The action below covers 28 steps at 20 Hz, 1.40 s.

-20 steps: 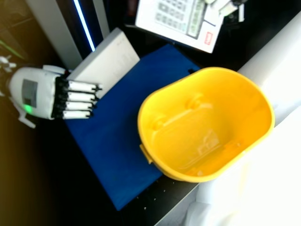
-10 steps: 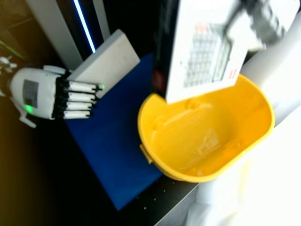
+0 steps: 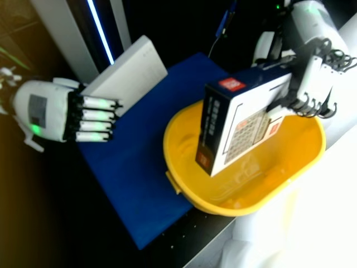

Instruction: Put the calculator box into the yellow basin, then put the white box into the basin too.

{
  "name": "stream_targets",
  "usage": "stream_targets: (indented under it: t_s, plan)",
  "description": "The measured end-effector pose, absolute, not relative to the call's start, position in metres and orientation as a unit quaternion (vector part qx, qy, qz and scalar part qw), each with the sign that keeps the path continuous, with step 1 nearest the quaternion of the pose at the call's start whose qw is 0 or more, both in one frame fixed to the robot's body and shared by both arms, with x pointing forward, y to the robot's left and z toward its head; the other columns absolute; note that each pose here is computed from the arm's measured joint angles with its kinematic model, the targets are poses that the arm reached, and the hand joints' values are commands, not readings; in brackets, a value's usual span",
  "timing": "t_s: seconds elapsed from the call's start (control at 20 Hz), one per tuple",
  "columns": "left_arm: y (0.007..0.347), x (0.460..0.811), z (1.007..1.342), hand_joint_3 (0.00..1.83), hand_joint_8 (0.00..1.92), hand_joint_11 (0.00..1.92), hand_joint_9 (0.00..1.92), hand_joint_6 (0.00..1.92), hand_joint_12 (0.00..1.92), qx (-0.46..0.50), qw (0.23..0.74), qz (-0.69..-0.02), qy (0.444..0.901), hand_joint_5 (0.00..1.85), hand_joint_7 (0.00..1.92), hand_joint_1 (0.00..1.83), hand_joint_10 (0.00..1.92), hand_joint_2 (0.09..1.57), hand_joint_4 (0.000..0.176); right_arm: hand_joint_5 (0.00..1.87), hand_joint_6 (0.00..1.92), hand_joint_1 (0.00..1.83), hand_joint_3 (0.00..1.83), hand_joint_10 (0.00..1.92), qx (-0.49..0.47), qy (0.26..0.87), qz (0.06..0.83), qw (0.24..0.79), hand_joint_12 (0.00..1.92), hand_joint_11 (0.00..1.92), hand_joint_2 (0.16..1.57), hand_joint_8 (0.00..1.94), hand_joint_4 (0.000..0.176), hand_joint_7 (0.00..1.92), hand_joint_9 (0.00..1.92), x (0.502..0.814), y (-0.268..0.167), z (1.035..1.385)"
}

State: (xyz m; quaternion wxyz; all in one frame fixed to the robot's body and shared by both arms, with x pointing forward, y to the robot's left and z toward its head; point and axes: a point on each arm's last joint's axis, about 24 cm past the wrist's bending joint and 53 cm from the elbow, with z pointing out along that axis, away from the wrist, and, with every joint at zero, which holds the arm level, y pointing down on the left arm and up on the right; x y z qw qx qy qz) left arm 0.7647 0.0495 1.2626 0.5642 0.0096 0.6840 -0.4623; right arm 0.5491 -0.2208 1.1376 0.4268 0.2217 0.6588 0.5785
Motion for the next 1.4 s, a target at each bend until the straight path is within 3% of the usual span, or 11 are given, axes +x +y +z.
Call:
stream_targets:
  t_s: [0.1,0.15,0.3,0.45,0.65,0.85,1.0,1.05,1.25,1.35,1.4]
  plan:
    - [0.050,0.765,1.260,0.00,0.81,0.00,0.05,0.83,1.74,0.009,0.563,-0.460,0.686,0.39,0.23,0.99,1.17,1.11,0.000,0.91,1.07,1.21,0.00,1.13,0.222,0.659,0.579,0.427,1.49,0.79,1.14,1.13,0.000,0.96,0.92,0.549,-0.221,1.138]
    - [0.050,0.765,1.259,0.00,0.51,0.00,0.01,0.58,1.56,0.008,0.562,-0.460,0.687,0.31,0.17,0.88,0.90,1.07,0.053,0.92,1.04,1.21,0.00,1.10,0.222,0.658,0.579,0.427,1.48,0.81,1.14,1.13,0.000,0.96,0.92,0.549,-0.221,1.138]
    - [0.055,0.768,1.260,0.00,0.10,0.00,0.00,0.16,1.06,0.002,0.564,-0.460,0.686,0.23,0.14,0.78,0.39,1.02,0.093,0.92,1.05,1.21,0.00,1.06,0.222,0.658,0.579,0.427,1.46,0.79,1.14,1.13,0.005,0.95,0.92,0.549,-0.221,1.138]
    - [0.057,0.770,1.260,0.00,0.01,0.00,0.00,0.07,0.53,-0.002,0.567,-0.456,0.686,0.22,0.09,0.76,0.08,0.97,0.075,0.91,1.08,1.21,0.00,1.04,0.222,0.657,0.580,0.427,1.42,0.75,1.14,1.08,0.008,0.97,0.91,0.550,-0.220,1.139]
    - [0.065,0.771,1.253,0.00,0.01,0.00,0.04,0.03,0.50,-0.017,0.561,-0.459,0.689,0.23,0.14,0.73,0.08,0.98,0.059,0.91,1.08,1.21,0.00,1.00,0.221,0.655,0.582,0.429,1.42,0.76,1.14,1.10,0.008,0.97,0.93,0.551,-0.220,1.141]
    - [0.090,0.751,1.293,0.01,0.01,0.00,0.12,0.01,0.37,-0.025,0.584,-0.496,0.642,0.27,0.23,0.71,0.06,1.04,0.067,0.89,1.10,1.20,0.00,1.00,0.216,0.652,0.582,0.435,1.43,0.70,1.15,1.13,0.007,0.95,0.90,0.551,-0.221,1.151]
    - [0.121,0.726,1.375,0.00,0.00,0.00,0.12,0.01,0.56,-0.018,0.636,-0.545,0.546,0.32,0.20,0.64,0.02,1.01,0.119,1.02,0.96,1.37,0.00,1.13,0.206,0.644,0.585,0.447,1.32,0.72,1.09,0.89,0.000,1.02,0.92,0.550,-0.224,1.168]
    - [0.127,0.720,1.388,0.01,0.01,0.00,0.20,0.01,0.88,-0.016,0.644,-0.553,0.528,0.32,0.21,0.61,0.05,1.04,0.091,1.01,0.99,1.38,0.00,1.12,0.202,0.641,0.586,0.452,1.29,0.75,1.09,0.86,0.000,1.03,0.94,0.551,-0.225,1.174]
    - [0.139,0.711,1.406,0.00,0.00,0.00,0.19,0.00,0.93,-0.011,0.659,-0.550,0.513,0.22,0.14,0.61,0.04,1.11,0.008,1.09,0.88,1.24,0.00,0.88,0.181,0.633,0.583,0.476,1.24,0.80,1.09,0.97,0.000,0.98,0.97,0.554,-0.234,1.198]
    - [0.143,0.704,1.422,0.00,0.02,0.00,0.24,0.01,1.08,-0.003,0.674,-0.549,0.494,0.23,0.20,0.59,0.07,1.11,0.002,0.99,0.90,1.37,0.00,1.17,0.162,0.621,0.583,0.499,1.23,0.81,1.10,1.02,0.000,0.96,0.94,0.557,-0.238,1.219]
    - [0.146,0.701,1.428,0.02,0.01,0.00,0.24,0.01,1.12,-0.002,0.680,-0.550,0.486,0.25,0.21,0.56,0.07,1.18,0.020,1.08,0.88,1.27,0.00,0.95,0.154,0.614,0.585,0.508,1.23,0.80,1.09,0.97,0.000,0.97,0.95,0.557,-0.240,1.229]
